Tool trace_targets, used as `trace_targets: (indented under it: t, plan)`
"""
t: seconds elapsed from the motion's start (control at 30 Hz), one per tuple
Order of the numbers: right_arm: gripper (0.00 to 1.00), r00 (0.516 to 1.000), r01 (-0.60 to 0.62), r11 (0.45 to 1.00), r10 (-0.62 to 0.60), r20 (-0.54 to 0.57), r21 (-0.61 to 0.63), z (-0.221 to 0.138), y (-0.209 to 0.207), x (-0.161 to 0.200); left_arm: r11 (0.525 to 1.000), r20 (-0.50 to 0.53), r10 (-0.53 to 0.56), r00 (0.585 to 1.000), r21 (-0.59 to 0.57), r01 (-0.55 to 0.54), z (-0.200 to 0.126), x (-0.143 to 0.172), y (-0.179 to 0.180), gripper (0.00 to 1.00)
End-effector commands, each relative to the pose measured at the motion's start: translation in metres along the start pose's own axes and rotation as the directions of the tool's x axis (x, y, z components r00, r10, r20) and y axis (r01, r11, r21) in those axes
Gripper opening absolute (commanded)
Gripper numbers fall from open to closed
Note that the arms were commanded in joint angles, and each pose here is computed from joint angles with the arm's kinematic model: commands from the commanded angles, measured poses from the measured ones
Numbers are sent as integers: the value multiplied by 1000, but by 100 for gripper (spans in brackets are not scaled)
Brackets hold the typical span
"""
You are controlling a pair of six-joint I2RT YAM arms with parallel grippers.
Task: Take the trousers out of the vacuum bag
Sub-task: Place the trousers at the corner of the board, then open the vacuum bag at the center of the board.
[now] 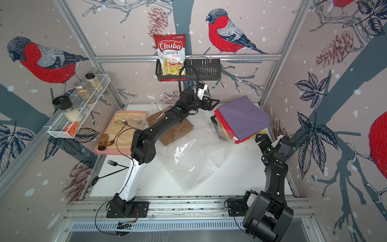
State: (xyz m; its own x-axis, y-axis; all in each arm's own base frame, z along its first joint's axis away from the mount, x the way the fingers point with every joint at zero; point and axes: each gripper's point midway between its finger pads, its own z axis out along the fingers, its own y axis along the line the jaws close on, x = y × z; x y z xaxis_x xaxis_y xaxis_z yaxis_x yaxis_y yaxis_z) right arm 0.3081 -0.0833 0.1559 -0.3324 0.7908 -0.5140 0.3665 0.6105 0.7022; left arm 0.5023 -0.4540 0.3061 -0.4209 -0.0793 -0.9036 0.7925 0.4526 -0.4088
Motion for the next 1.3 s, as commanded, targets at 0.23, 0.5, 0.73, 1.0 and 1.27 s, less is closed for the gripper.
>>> trace_targets:
  t: [0.23, 0.5, 0.73, 1.0, 1.27]
  plan:
    - [100, 976, 124, 986, -142, -168, -114, -20, 38, 78, 948, -237, 94, 967, -276, -160, -89, 61, -26, 98]
    - [100, 940, 168, 945, -239, -244, -279, -46, 64, 121, 888, -429, 107, 897, -365, -280, -149, 151, -83, 98]
    - [100, 927, 148, 931, -248, -282, -333, -57, 64, 142, 869, -492, 124, 862, -365, -334, -166, 198, -135, 98]
    - [100, 921, 129, 933, -239, -308, -337, -60, 60, 155, 847, -557, 91, 826, -393, -358, -152, 235, -137, 98]
    - [90, 888, 50, 873, -262, -379, -486, -70, 83, 185, 788, -536, 79, 841, -482, -382, -138, 221, -124, 61]
